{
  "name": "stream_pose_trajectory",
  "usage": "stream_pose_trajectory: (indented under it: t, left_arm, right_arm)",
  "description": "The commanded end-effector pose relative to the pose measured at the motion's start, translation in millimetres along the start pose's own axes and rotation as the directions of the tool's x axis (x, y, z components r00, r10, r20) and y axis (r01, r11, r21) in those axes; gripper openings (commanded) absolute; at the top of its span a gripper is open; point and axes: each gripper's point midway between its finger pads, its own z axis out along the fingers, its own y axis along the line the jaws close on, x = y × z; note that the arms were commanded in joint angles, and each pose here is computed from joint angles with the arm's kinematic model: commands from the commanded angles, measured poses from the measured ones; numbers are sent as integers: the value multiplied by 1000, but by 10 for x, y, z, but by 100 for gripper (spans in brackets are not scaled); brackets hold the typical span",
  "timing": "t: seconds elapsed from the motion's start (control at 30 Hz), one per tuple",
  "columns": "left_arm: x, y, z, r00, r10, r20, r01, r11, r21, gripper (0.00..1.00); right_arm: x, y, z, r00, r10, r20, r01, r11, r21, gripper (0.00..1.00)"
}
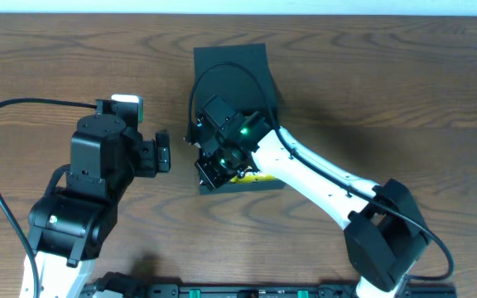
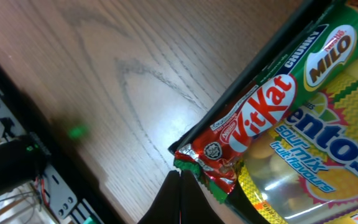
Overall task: Pack container
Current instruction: 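Open the right gripper, release the KitKat, and lift out of box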
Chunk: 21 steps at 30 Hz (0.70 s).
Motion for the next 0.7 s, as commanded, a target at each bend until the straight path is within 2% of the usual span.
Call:
stream_pose_trajectory:
  t: [0.0, 0.2, 0.4, 0.67]
  left_arm:
    - [-66, -1, -34, 1000, 6, 19, -6, 1000, 4, 95]
    - [-99, -7, -145, 998, 33, 50, -34, 999, 14, 95]
    - [-100, -167, -601, 984, 80, 158, -102, 986, 134, 95]
    - [28, -133, -788, 982, 94, 166, -117, 984, 134, 95]
  right_arm:
    - [19, -104, 52, 1000, 17, -4, -17, 999, 48, 2]
    - [42, -210, 191, 999, 38, -30, -35, 996, 77, 1]
    - [90, -304, 327, 996, 61, -62, -55, 993, 100, 2]
    - [-2, -290, 236, 998, 57, -34, -54, 994, 96, 1]
